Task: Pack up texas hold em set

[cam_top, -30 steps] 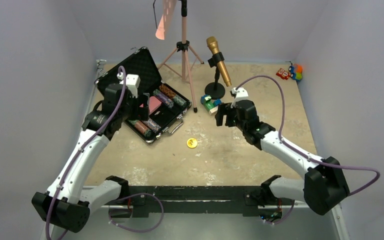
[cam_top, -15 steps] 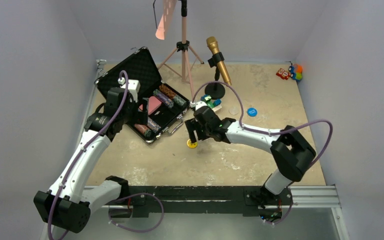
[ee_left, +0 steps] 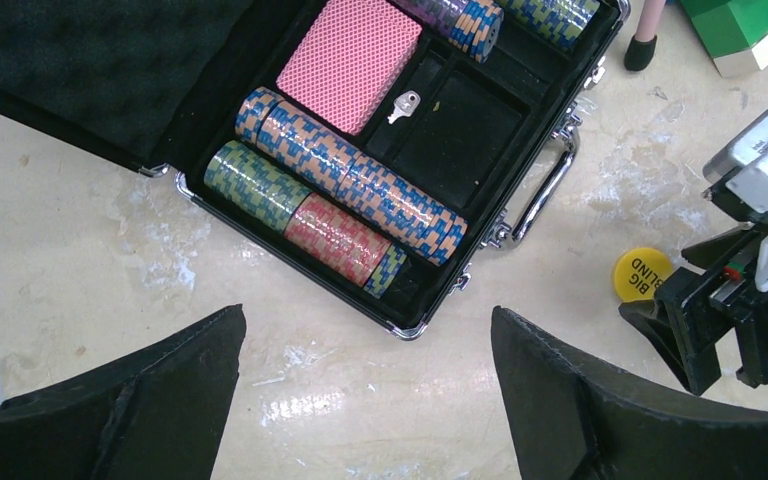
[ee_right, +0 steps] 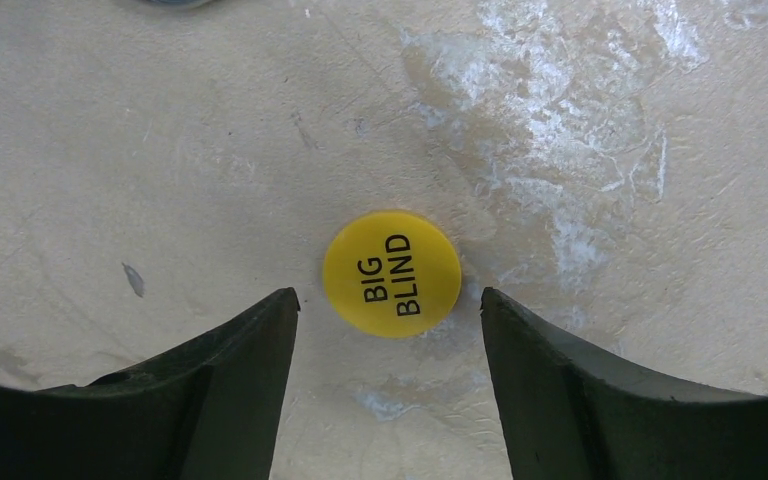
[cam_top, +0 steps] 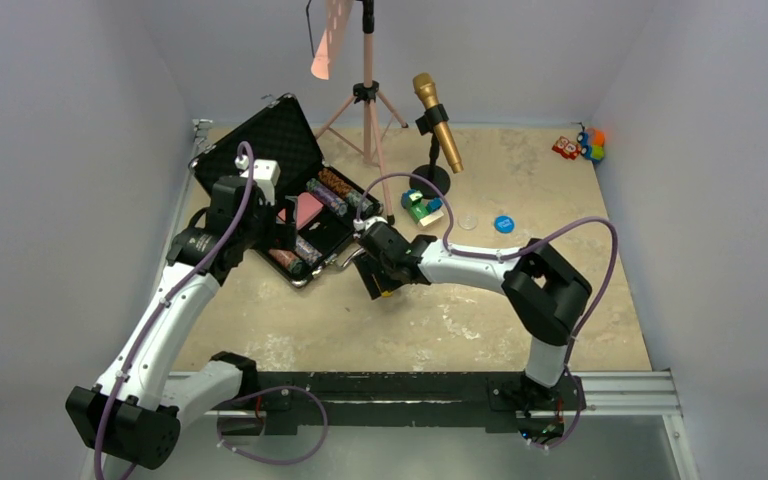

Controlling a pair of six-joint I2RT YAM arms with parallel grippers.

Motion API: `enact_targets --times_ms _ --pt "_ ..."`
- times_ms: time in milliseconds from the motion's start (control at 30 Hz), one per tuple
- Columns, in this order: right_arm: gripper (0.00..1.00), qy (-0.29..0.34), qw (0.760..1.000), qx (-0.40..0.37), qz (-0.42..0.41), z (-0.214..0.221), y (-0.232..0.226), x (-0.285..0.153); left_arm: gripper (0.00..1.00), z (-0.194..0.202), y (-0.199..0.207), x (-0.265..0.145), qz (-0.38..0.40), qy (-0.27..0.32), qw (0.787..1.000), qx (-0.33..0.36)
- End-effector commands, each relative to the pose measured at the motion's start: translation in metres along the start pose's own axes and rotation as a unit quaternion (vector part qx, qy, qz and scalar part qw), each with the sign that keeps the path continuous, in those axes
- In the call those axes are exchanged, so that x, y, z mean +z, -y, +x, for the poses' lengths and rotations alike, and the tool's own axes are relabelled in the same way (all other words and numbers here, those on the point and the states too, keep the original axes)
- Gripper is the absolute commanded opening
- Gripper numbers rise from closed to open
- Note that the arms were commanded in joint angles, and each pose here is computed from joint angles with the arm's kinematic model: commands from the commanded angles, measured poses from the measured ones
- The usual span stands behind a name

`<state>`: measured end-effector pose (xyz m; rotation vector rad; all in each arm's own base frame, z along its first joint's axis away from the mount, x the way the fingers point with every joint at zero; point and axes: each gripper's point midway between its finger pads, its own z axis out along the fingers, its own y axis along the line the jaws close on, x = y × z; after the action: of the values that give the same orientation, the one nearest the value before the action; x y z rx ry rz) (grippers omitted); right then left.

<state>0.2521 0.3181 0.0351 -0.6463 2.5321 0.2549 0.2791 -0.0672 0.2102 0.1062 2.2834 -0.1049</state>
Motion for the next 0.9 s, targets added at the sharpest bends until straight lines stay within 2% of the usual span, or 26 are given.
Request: enact_targets --times_ms 0,300,867 --pt "0.69 0.005 1.0 0.003 0.018 -0.009 0.0 -0.003 0.95 -0.004 0.004 -0.002 0.01 0.012 1.0 -0.011" --pt "0.63 0.002 1.0 0.0 0.025 -0.006 0.0 0.001 0.95 -0.003 0.004 -0.001 0.011 0.009 1.0 -0.011" --pt "0.63 -0.005 1.0 -0.013 0.025 -0.002 -0.005 0.008 0.95 -0.003 0.005 0.0 0.013 0.007 1.0 -0.012"
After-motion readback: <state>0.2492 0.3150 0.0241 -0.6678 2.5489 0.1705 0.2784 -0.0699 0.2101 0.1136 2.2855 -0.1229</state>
